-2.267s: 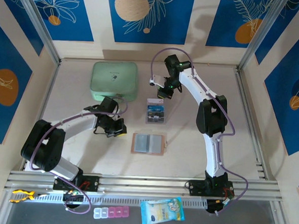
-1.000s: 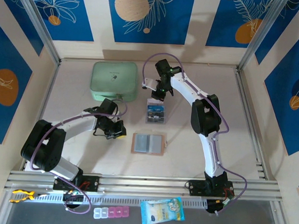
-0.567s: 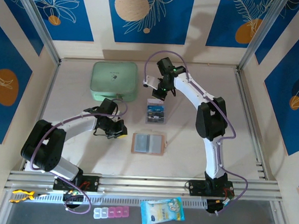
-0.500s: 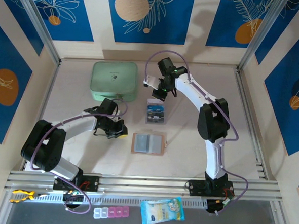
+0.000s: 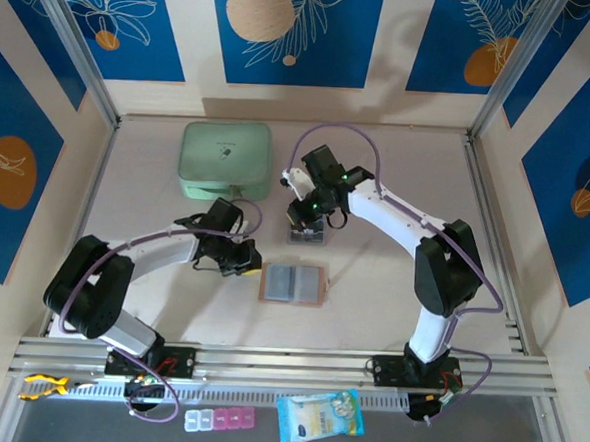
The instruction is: Take the credit cards out of the card holder
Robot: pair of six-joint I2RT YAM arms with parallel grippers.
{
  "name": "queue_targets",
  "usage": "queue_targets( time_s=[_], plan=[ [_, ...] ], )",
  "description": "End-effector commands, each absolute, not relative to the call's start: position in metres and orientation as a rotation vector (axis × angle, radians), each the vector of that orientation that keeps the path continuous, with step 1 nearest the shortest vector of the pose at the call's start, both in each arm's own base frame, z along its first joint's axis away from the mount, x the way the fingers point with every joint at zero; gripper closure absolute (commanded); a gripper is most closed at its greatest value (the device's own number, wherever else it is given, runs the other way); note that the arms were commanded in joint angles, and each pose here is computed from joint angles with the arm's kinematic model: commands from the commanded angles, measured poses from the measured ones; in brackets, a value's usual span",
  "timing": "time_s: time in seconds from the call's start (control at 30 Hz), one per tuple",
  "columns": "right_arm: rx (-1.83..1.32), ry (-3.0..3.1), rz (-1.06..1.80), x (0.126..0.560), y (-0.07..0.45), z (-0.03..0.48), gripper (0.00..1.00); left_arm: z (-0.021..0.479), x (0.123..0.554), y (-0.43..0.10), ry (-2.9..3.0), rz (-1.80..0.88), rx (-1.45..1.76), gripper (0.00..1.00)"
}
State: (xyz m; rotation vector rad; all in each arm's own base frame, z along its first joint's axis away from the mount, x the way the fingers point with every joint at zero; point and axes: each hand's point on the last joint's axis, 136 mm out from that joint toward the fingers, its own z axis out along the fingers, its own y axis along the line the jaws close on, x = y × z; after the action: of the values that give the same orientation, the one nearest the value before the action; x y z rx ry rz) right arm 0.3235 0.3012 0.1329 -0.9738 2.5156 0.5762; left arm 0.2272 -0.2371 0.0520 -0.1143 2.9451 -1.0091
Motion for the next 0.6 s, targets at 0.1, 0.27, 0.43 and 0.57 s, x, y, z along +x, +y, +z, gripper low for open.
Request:
queue_targets(
  time_s=[0.1,0.27,0.43,0.57],
  plan=[
    [-0.495,2.690,0.722,0.290,0.296,0.136,0.98,0.034,0.215,-0.245,2.995,-0.988,-0.099,0.92],
    [-0.282,2.788,0.813,0.264,0.285,0.126,0.96,0.026,0.211,-0.249,3.019,-0.978,-0.074,0.93],
    [-0.228,2.812,0.823,0.244,0.276,0.116,0.96,0.022,0.207,-0.243,3.047,-0.901,-0.061,0.94],
    [-0.190,2.836,0.844,0.235,0.274,0.110,0.93,0.017,0.202,-0.238,3.064,-0.856,-0.061,0.94]
  ],
)
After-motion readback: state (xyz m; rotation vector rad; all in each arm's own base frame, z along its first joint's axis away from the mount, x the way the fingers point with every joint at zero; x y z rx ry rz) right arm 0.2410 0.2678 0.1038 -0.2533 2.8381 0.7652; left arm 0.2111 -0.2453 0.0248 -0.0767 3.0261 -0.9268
